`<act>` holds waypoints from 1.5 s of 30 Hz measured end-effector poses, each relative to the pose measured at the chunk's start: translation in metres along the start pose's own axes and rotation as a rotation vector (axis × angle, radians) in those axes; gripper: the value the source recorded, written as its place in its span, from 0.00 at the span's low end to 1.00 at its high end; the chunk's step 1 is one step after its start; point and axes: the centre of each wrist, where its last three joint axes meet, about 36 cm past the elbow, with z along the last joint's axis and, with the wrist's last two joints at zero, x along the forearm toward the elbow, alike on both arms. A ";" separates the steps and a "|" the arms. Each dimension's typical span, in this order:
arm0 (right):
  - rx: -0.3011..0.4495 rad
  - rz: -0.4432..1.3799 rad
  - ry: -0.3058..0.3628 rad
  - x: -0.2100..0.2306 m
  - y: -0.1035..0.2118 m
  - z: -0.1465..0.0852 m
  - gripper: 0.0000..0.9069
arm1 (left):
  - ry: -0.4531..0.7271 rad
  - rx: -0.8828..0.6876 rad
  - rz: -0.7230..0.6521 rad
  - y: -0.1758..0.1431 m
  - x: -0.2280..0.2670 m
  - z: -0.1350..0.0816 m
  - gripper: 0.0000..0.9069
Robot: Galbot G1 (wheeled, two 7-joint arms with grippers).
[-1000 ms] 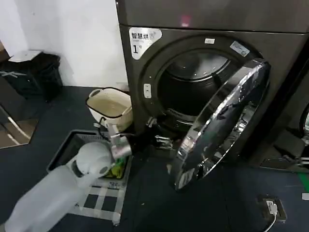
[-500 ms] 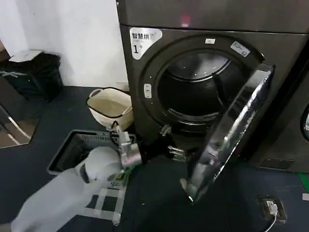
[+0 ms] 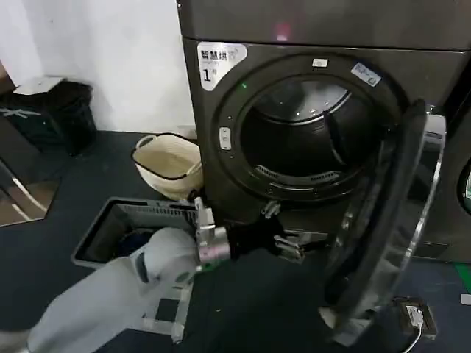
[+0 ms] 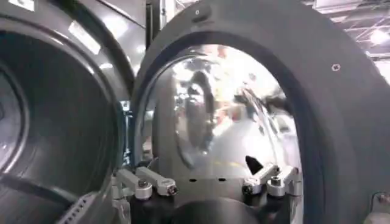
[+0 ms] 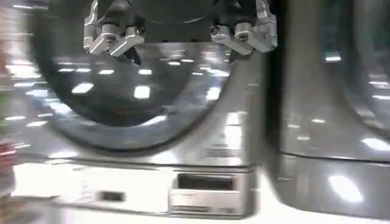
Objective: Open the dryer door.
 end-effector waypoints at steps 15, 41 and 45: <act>0.137 0.190 -0.056 0.032 -0.039 -0.040 1.00 | 0.019 -0.027 0.110 -0.001 -0.058 0.004 1.00; 0.479 0.502 -0.074 0.053 -0.060 -0.119 1.00 | -0.002 -0.035 0.268 -0.024 -0.163 0.004 1.00; 0.506 0.539 -0.078 0.062 -0.069 -0.129 1.00 | -0.010 -0.039 0.278 -0.032 -0.178 0.008 1.00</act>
